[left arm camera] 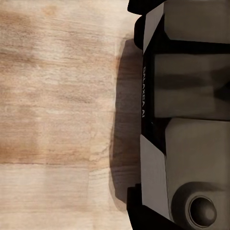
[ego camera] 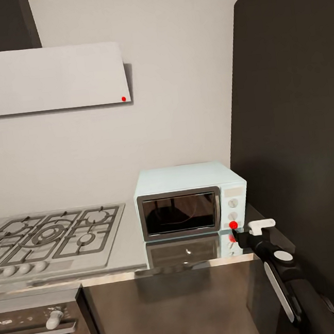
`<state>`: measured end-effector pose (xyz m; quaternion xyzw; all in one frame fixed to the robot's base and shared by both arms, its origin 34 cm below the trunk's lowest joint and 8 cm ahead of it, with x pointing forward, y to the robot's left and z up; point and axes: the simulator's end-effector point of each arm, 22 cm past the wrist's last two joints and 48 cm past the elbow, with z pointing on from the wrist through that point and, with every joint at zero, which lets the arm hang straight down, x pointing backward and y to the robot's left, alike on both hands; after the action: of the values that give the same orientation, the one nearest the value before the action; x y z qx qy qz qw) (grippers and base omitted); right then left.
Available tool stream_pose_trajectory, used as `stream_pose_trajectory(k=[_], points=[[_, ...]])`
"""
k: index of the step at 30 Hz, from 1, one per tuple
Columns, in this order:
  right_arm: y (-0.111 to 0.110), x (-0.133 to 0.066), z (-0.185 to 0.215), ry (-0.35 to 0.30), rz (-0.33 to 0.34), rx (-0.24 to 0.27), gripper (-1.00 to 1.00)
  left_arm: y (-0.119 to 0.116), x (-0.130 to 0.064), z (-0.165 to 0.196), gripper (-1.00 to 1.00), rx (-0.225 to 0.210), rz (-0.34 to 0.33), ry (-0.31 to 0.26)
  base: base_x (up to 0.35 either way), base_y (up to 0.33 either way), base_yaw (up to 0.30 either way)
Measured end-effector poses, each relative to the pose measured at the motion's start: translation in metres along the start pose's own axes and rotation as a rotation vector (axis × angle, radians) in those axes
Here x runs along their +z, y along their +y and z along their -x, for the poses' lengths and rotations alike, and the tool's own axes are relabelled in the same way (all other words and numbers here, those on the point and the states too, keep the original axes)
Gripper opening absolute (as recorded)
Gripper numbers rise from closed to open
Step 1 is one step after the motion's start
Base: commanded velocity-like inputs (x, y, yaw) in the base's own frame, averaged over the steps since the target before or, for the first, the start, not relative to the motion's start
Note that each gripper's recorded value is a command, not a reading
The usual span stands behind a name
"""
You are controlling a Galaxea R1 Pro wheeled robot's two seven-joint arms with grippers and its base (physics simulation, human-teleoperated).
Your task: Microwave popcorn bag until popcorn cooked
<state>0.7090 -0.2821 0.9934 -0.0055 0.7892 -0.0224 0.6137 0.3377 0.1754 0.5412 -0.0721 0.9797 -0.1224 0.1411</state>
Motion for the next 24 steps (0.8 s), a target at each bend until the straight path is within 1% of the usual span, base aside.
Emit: stream_pose_trajectory(k=[7,15,21,24], points=[[-0.0001,0.0000,0.0000,-0.001,-0.001,0.001,-1.00,0.0000,0.0000,0.0000,1.00,0.000,0.000,0.000,0.000,0.000,0.000],[0.0089,-0.0006,0.0050,-0.021,0.015,0.011,-1.00,0.0000,0.0000,0.0000,1.00,0.001,0.000,0.000,0.000,0.000,0.000],[0.0039,0.0005,0.0018,-0.016,0.005,0.008,-1.00,0.0000,0.0000,0.0000,1.00,0.000,0.000,0.000,0.000,0.000,0.000],[0.0041,0.0011,-0.0011,-0.011,0.015,0.008,-1.00,-0.0001,0.0000,0.0000,1.00,0.000,0.000,0.000,0.000,0.000,0.000]])
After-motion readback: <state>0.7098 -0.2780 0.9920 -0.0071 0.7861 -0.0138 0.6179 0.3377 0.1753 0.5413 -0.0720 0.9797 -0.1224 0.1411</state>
